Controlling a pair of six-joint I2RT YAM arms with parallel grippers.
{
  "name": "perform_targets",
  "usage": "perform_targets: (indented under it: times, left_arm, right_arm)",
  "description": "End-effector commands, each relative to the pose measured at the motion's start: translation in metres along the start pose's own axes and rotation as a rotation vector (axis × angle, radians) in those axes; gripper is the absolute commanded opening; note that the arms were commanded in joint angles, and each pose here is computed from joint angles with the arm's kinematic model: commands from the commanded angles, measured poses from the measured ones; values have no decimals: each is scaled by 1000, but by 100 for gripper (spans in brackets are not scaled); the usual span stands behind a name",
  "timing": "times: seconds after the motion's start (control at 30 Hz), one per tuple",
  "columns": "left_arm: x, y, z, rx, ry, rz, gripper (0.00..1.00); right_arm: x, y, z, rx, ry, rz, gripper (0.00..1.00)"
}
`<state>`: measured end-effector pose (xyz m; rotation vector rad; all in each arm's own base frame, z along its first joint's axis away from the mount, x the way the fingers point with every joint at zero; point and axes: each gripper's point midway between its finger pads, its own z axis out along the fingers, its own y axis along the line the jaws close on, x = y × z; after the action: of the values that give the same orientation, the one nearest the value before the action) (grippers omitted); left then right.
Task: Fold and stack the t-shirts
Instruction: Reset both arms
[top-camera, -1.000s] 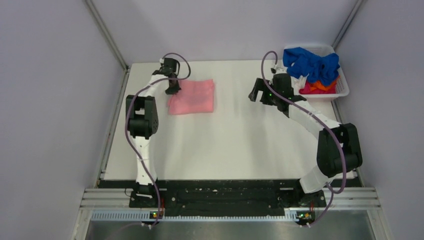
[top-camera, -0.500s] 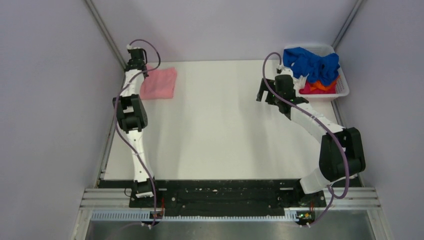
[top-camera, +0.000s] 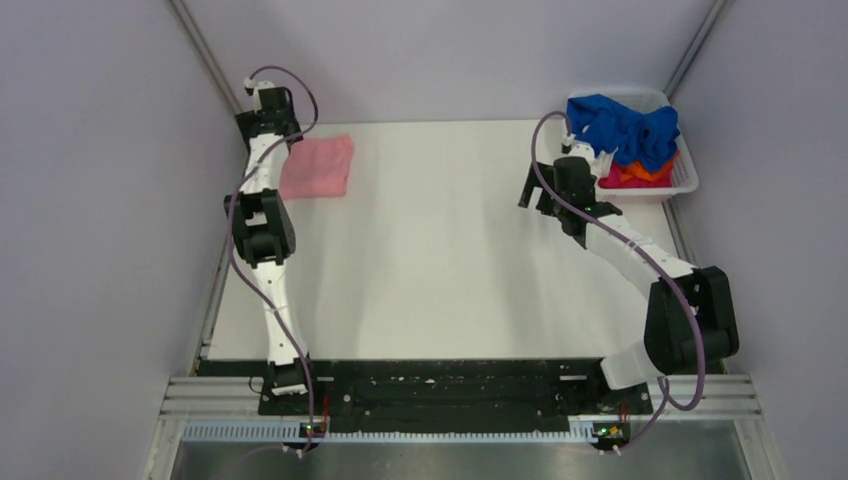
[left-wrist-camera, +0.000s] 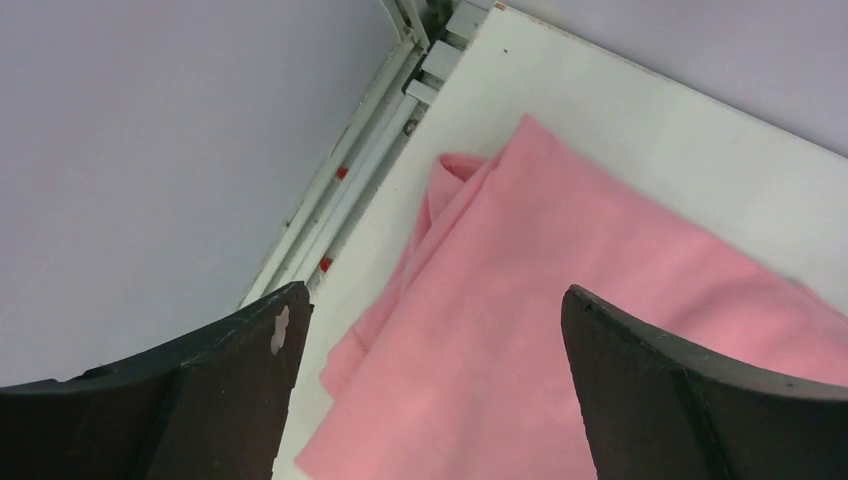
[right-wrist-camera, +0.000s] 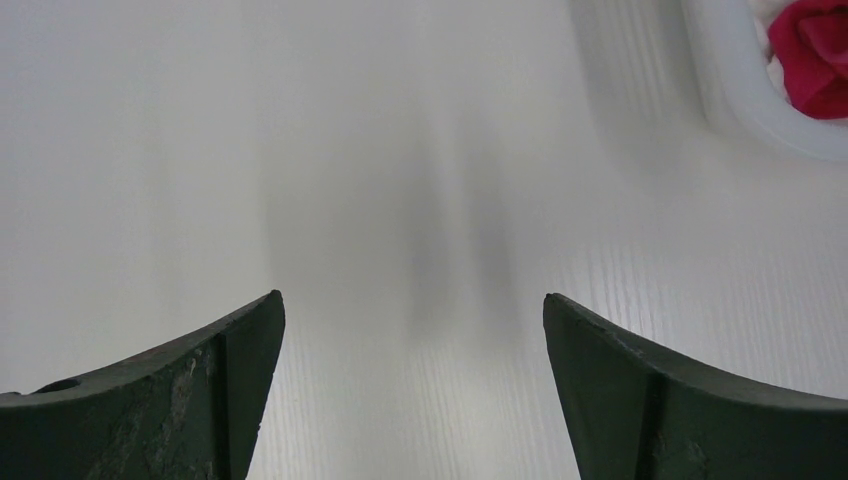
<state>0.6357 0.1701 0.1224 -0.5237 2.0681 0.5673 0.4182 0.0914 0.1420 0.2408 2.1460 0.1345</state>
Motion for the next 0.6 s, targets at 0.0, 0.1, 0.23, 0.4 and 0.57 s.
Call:
perform_targets:
  times: [0.0,0.1,0.23,0.4,0.57]
  left_arm:
    - [-90,4,-97,180,-113,-213,99]
    - [-80,-12,-148,339,-72,-291,99]
    - [-35,-43,-230,626,-3,-399,99]
    - [74,-51,-311,668,71,-346,99]
    - [158,-45,-369,732,140,-278,99]
  right_arm:
    - [-24,-4,-26,-2,-92,75,99]
    - [-14,-10,-36,7,-86,112,99]
    - [8,-15,-51,-12,-71,195,99]
    - [35,-26,-71,-21,-52,235,99]
    - [66,-33,-87,-60,-45,285,99]
